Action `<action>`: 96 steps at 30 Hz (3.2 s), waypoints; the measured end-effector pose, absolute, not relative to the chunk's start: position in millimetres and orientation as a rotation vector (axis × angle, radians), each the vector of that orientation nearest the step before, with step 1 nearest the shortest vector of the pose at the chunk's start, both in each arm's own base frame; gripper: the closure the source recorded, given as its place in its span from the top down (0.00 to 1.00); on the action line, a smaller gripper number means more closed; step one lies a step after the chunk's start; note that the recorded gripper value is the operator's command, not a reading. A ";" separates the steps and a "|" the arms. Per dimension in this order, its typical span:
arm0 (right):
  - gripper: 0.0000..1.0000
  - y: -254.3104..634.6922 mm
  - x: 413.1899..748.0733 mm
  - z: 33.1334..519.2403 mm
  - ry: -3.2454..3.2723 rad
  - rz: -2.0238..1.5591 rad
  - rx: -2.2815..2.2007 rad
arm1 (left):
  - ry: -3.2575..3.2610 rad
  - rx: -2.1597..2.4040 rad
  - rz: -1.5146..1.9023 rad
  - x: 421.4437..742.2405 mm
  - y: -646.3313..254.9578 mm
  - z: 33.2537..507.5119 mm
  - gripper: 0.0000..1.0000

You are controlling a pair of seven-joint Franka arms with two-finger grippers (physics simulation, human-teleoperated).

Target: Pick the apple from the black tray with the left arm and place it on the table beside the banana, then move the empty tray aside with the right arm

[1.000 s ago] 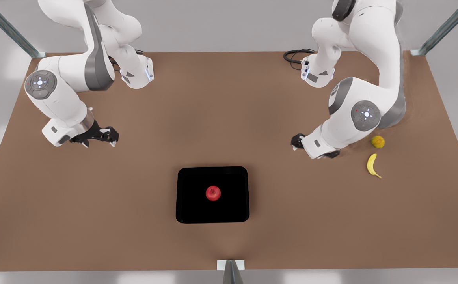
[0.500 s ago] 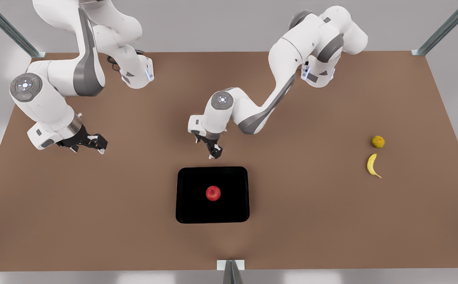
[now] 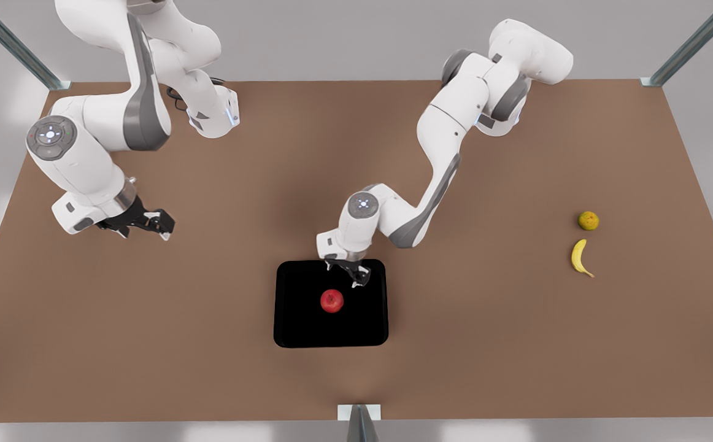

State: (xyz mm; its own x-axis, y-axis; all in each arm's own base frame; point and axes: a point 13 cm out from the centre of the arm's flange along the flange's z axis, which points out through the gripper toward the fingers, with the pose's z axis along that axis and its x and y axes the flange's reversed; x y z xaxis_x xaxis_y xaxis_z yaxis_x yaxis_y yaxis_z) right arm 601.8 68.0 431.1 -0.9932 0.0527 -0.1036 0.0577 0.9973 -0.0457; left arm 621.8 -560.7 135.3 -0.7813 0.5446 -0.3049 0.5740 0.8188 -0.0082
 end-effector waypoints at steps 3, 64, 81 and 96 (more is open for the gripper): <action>1.00 65.9 602.1 431.1 3.037 -0.074 0.093 | 2.729 0.790 -0.197 623.9 -567.4 115.5 1.00; 1.00 67.5 603.1 430.7 3.033 -0.069 0.109 | 2.350 0.806 -0.175 683.3 -593.4 68.3 1.00; 1.00 66.8 603.3 430.8 3.033 -0.069 0.111 | 2.335 0.808 -0.163 690.0 -592.9 93.1 0.77; 1.00 70.0 604.8 429.2 3.034 -0.074 0.104 | 2.377 0.789 -0.137 702.8 -569.8 166.2 0.76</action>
State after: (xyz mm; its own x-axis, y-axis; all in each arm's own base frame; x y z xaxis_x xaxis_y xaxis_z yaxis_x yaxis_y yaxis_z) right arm 604.8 70.0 429.2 -0.9921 0.0657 -0.1066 0.0708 0.9965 -0.0448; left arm 702.8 -569.8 166.2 -0.6274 0.5062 -0.5917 0.5708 0.8158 0.0927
